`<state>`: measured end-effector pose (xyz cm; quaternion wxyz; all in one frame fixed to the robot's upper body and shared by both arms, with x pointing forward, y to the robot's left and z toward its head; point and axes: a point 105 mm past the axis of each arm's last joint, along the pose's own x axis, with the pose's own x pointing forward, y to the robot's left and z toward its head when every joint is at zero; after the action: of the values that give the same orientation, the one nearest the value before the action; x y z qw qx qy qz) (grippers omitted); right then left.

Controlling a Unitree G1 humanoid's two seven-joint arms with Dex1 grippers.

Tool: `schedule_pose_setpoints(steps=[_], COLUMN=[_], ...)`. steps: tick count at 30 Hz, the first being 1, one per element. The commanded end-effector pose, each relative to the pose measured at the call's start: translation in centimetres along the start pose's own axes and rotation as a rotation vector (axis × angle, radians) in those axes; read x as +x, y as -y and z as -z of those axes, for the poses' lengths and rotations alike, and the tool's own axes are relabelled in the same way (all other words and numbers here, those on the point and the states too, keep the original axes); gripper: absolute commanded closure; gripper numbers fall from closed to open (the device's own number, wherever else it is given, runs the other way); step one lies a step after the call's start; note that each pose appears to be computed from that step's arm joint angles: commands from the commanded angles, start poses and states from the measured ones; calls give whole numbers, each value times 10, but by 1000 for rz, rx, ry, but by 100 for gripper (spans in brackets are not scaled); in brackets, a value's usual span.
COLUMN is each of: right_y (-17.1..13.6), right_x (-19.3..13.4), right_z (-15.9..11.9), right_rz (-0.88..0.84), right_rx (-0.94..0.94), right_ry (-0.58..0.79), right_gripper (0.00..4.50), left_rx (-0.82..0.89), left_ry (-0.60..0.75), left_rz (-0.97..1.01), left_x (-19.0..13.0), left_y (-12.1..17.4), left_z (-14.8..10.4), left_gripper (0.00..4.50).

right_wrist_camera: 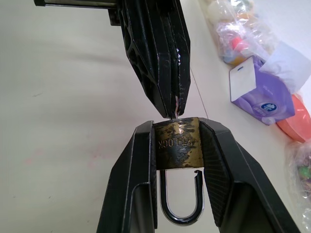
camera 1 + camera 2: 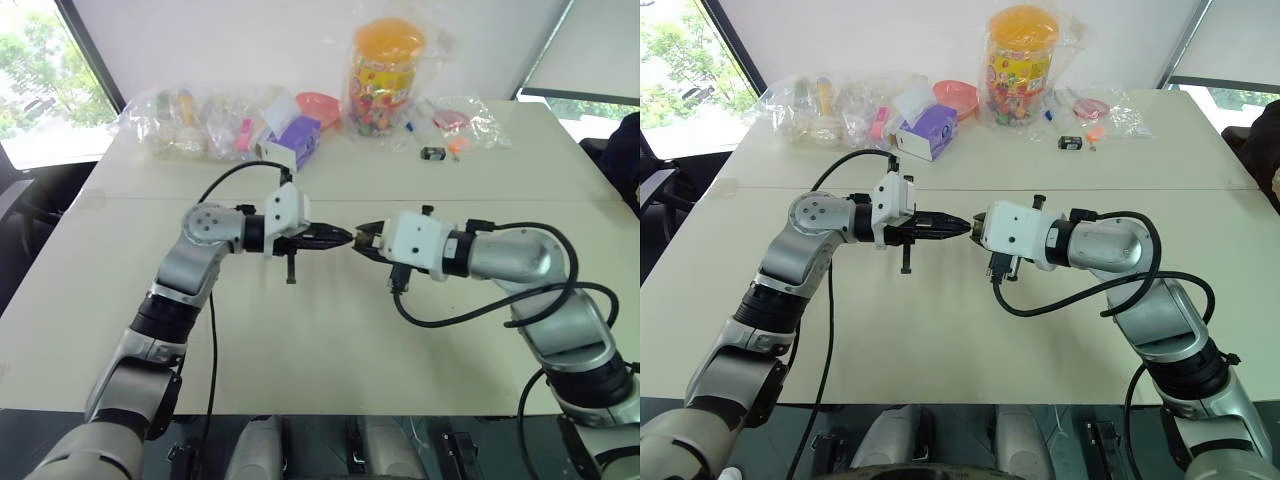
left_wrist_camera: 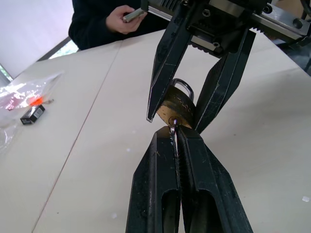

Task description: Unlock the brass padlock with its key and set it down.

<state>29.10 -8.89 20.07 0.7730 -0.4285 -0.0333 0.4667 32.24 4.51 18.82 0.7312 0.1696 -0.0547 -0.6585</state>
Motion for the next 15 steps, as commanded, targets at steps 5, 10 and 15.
schedule_pose_setpoints(steps=[5,10,15], right_y=[-7,-8,-7], right_x=[-2,-2,-1], right_z=[-18,-16,-18], right_rz=[-43,-44,-38], right_rx=[-121,-127,-135], right_ry=[58,55,63], right_gripper=[381,381,381], left_rx=[-456,-492,-488], left_ry=[106,120,59], left_rz=[153,116,54], left_x=[-27,-29,-17], left_y=[15,10,5], left_z=[-29,-31,-14], left_gripper=[258,11,4])
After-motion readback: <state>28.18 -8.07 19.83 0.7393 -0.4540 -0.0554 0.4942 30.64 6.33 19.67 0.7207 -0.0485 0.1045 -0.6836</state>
